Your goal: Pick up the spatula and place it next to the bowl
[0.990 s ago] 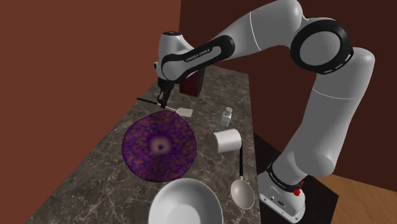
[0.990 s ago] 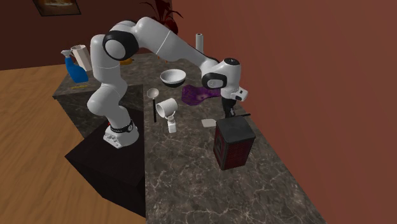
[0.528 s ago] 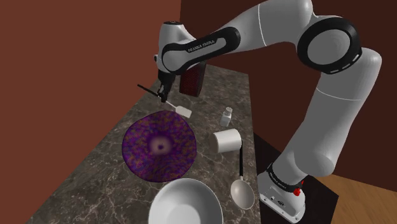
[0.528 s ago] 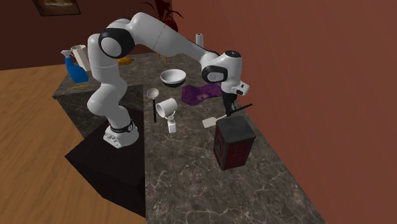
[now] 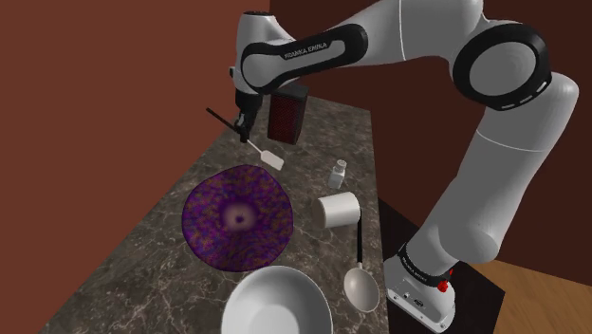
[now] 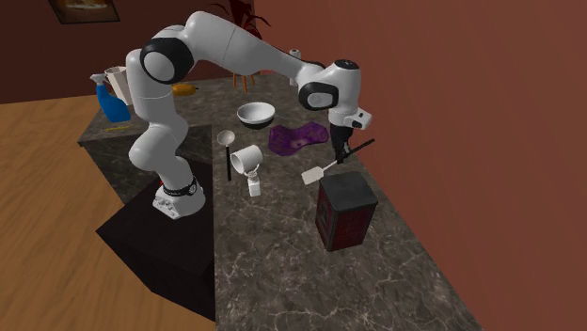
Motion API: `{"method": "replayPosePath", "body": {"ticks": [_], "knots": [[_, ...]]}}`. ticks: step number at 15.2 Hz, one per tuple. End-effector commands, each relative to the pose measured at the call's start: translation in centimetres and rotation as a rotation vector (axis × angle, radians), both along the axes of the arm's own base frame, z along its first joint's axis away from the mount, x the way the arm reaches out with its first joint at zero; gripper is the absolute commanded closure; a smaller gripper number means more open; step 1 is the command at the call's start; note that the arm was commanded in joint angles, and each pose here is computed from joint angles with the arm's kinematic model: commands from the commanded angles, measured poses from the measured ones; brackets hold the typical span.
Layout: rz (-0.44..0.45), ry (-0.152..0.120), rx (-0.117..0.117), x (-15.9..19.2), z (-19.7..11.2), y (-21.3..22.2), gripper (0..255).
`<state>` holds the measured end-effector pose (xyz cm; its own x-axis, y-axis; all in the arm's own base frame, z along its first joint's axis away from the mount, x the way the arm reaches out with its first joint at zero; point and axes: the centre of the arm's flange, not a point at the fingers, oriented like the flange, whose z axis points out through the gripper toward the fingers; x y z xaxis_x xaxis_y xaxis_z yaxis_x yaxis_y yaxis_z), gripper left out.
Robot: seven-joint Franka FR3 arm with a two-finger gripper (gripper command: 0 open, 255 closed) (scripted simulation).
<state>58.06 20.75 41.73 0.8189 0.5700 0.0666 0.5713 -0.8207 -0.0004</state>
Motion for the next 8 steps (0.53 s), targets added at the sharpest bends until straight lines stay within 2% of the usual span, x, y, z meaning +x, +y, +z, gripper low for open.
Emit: {"method": "replayPosePath", "body": {"ticks": [1, 8], "knots": [[0.0, 0.0, 0.0, -0.1, 1.1, 0.0, 255], [0.0, 0.0, 0.0, -0.1, 4.8, 0.0, 255]]}}
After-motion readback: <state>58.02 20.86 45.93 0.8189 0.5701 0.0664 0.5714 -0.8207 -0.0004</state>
